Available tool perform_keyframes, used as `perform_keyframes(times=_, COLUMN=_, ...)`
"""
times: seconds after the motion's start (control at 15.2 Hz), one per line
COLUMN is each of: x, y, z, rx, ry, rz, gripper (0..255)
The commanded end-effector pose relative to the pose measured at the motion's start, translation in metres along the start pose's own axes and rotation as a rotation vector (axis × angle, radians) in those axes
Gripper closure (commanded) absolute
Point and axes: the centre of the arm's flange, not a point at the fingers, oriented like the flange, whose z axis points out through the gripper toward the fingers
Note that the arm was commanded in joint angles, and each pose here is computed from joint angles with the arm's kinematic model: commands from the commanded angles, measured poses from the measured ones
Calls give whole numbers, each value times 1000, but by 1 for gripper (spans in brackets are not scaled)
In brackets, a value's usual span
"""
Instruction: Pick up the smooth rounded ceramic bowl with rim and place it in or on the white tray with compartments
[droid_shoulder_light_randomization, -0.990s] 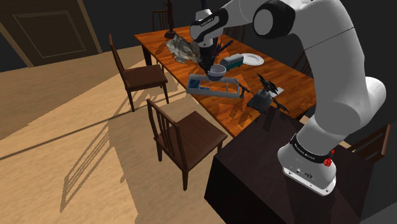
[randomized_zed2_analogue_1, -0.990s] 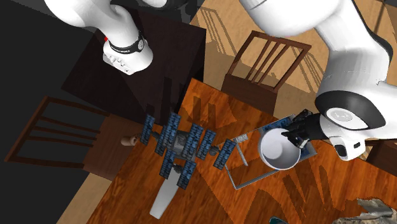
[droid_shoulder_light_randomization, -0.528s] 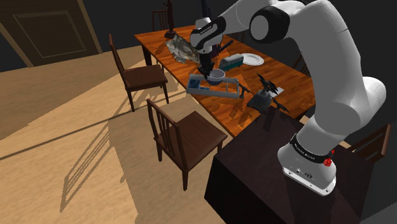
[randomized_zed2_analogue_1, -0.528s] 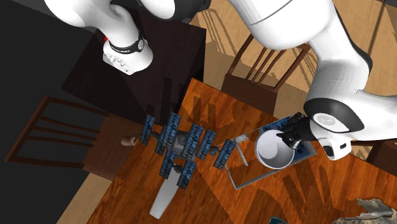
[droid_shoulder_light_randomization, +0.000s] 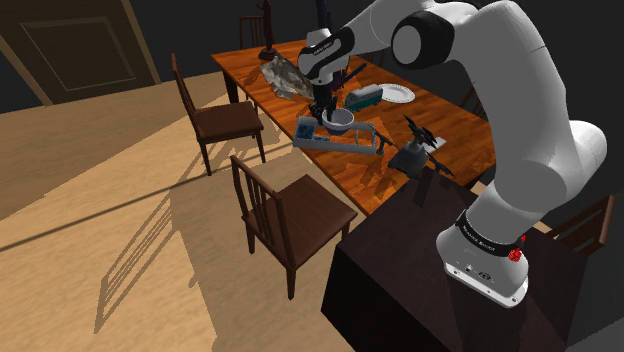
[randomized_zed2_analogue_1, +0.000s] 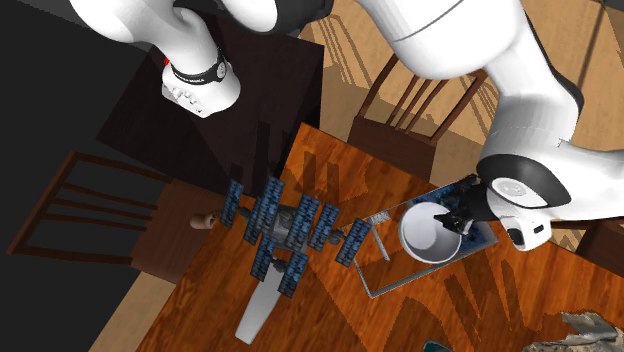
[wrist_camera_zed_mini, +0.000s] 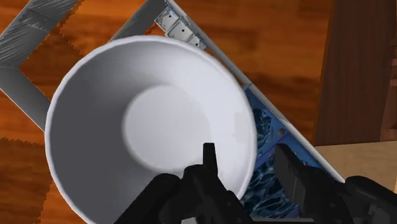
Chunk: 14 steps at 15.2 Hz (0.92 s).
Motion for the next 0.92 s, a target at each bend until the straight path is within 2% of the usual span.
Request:
perform_keyframes(times=0.0, x=0, y=1, z=1, rx=-1, ry=-1, rz=2, gripper=0)
perform_keyframes(times=0.26, x=0, y=2, z=2, rx=-1, ry=-1, rz=2, gripper=0)
perform_keyframes(times=0.53, x=0, y=2, z=-48, rx=-1, ry=-1, rz=2, gripper=0)
perform_keyframes(times=0.86, x=0, y=2, z=-48, rx=-1, ry=-1, rz=2, gripper=0)
